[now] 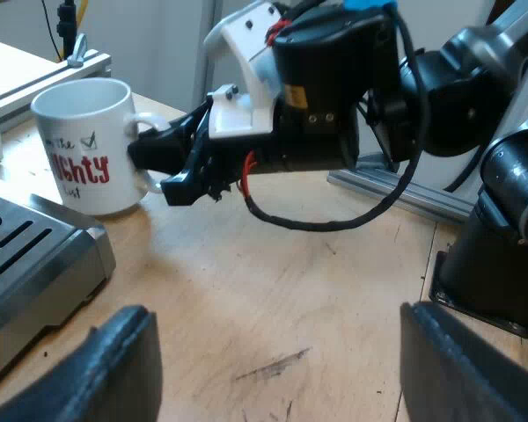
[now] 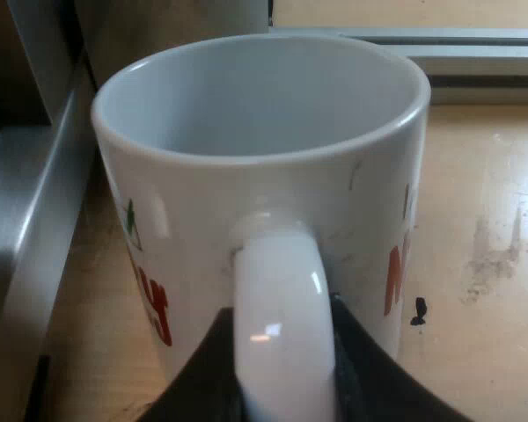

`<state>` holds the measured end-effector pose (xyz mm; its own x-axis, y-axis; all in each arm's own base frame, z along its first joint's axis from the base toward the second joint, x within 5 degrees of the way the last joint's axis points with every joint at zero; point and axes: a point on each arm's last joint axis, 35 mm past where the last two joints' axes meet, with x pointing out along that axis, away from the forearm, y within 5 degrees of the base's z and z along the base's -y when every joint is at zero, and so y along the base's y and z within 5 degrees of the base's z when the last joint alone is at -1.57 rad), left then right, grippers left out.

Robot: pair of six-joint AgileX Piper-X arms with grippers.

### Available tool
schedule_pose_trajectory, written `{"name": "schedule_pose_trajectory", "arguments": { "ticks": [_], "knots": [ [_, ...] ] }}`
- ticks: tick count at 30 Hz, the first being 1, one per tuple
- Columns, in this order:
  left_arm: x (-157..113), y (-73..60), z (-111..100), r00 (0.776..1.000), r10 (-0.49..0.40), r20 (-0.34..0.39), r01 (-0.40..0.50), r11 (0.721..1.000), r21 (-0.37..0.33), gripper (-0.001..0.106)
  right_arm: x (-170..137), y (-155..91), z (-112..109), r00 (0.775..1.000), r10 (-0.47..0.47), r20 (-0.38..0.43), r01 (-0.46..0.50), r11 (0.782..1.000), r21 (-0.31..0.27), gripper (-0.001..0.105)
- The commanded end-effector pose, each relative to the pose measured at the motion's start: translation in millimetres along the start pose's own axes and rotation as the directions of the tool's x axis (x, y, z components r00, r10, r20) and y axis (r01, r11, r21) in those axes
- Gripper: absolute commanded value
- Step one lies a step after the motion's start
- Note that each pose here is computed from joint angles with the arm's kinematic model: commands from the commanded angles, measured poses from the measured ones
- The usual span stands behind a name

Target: Remove mug from coffee machine

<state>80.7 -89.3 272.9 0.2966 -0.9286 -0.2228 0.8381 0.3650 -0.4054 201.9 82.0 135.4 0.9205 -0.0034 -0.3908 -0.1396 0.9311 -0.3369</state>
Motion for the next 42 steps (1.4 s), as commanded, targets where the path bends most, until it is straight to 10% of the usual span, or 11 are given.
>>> {"name": "schedule_pose_trajectory", "arguments": {
  "ticks": [1,13,23,42],
  "knots": [
    [0,-2.3,3,1.0,-0.02,0.009,0.02,1.0,0.007,0.061,3,-2,9,0.998,-0.027,0.062,0.026,1.0,0.016,0.0],
    [0,-2.3,3,1.0,-0.02,0.009,0.02,1.0,0.007,0.061,7,-1,1,0.997,-0.082,0.009,0.082,0.997,0.003,0.0],
    [0,-2.3,3,1.0,-0.02,0.009,0.02,1.0,0.007,0.061,6,-1,1,0.997,-0.079,0.01,0.078,0.997,0.024,0.057],
    [0,-0.6,3,0.999,0.027,0.023,-0.027,1.0,0.007,0.061,-49,4,8,0.991,0.065,-0.12,-0.07,0.997,-0.04,0.056]
  ]
}}
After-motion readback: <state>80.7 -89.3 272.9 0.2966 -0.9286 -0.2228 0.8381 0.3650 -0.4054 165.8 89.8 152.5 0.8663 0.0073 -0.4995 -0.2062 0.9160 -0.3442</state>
